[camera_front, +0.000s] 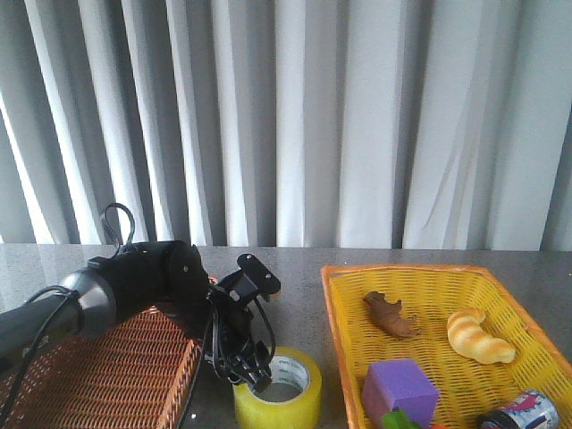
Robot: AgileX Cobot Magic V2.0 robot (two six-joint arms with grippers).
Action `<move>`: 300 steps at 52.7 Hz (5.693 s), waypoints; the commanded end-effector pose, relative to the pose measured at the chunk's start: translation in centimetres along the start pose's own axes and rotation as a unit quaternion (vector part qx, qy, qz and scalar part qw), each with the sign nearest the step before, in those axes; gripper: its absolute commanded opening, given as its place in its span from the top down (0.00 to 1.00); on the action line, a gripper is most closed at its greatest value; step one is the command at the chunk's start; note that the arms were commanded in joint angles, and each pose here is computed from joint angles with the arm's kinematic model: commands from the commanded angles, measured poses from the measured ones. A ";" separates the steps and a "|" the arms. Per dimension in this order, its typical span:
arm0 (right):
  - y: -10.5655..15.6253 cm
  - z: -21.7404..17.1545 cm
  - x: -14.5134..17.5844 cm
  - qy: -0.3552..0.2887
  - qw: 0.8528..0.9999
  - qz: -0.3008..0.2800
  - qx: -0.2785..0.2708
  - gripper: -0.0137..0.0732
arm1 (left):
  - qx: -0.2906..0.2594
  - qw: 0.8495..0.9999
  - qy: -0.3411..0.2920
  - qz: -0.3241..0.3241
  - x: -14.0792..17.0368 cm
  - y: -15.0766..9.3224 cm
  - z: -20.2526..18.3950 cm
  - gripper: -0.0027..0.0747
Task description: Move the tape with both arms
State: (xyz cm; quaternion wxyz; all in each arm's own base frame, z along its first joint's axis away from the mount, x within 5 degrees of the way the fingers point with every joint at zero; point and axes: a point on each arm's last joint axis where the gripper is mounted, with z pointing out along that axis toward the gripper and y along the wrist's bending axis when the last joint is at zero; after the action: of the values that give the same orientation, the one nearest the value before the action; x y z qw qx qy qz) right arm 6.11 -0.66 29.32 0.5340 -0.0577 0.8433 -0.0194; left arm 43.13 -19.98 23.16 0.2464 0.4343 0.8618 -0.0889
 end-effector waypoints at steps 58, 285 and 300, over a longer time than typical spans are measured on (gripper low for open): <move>-0.1 -0.3 -1.2 -0.036 0.999 -0.008 0.001 0.85 | -0.042 0.988 -0.147 -0.020 -3.9 -0.6 -8.1 0.98; 1.6 1.4 -3.0 -0.076 0.995 0.019 -0.057 0.85 | -0.275 0.784 -0.507 -0.230 25.4 -20.8 -34.5 0.97; 1.6 1.4 -3.0 -0.076 0.995 0.019 -0.057 0.85 | -0.280 0.785 -0.504 -0.226 25.4 -20.7 -34.5 0.97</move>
State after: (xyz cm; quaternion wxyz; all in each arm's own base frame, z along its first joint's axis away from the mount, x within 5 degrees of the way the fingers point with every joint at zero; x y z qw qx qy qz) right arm 8.17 1.17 29.96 0.5591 -0.0618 0.8258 0.0416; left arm 1.67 -2.10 37.93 0.7093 0.0452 0.6967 -0.0975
